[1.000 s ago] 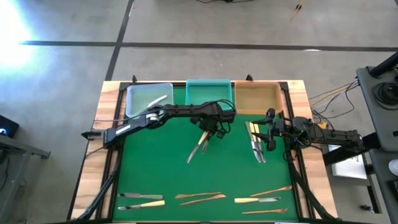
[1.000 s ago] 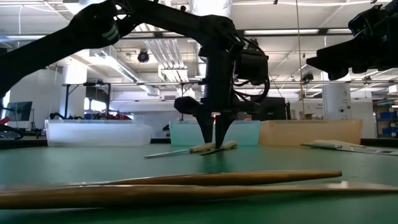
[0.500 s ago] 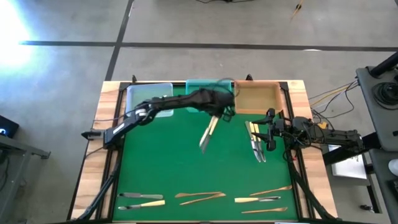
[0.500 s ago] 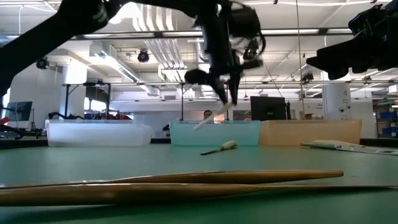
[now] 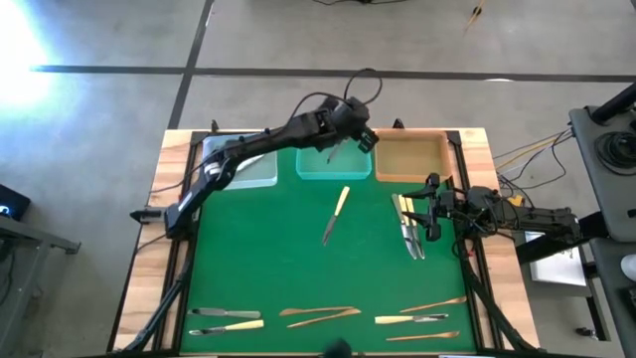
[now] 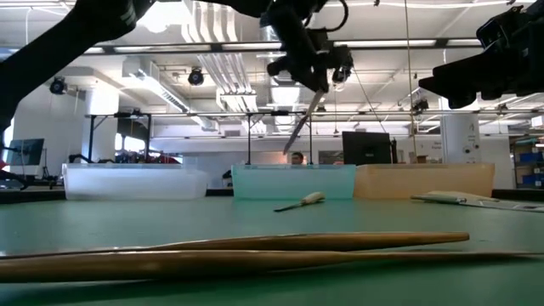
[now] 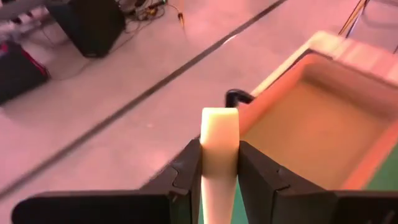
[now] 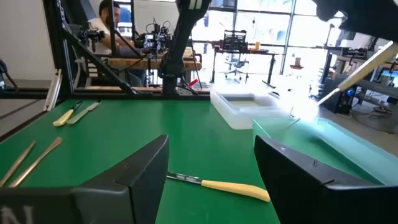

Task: Sort silverware by color (type)
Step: Put the top center gold and silver knife into the blue bin

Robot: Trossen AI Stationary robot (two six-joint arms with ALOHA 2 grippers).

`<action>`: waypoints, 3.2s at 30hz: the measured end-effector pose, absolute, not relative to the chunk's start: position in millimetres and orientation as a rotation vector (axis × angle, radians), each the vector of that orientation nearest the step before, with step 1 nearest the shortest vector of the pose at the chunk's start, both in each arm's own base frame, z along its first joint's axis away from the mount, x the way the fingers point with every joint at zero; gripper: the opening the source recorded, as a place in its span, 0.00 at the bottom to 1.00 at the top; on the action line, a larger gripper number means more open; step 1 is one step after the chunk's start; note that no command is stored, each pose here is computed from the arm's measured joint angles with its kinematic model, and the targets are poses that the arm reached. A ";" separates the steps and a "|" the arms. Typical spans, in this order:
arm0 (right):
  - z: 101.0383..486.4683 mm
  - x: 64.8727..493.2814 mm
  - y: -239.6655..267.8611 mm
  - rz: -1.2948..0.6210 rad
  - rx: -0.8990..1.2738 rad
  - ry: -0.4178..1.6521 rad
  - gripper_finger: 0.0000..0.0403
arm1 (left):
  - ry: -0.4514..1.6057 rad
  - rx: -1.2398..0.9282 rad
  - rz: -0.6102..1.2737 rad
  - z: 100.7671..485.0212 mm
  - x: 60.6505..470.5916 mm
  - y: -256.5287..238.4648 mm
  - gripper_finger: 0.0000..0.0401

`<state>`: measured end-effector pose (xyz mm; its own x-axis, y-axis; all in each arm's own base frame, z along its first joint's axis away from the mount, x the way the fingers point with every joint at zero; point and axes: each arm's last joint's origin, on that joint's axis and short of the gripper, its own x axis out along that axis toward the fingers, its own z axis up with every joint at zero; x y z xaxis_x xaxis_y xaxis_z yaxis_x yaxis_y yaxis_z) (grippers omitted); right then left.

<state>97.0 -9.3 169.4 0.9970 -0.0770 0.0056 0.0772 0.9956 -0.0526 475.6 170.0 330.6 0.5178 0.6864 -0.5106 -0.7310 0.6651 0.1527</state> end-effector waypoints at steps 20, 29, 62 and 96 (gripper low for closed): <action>169.8 97.0 -9.3 -0.077 -0.053 -0.006 0.57 | 1.014 0.013 0.608 248.4 474.1 204.8 0.21; 169.9 97.0 -9.3 -0.077 -0.053 -0.007 0.57 | 1.017 -0.095 0.604 250.4 470.8 202.5 0.35; 169.9 96.9 -9.3 -0.078 -0.053 -0.006 0.57 | 1.092 -0.711 0.621 230.0 491.1 92.3 0.28; 170.0 96.8 -9.2 -0.077 -0.053 -0.003 0.57 | 1.275 -0.673 0.741 141.9 504.8 87.6 0.11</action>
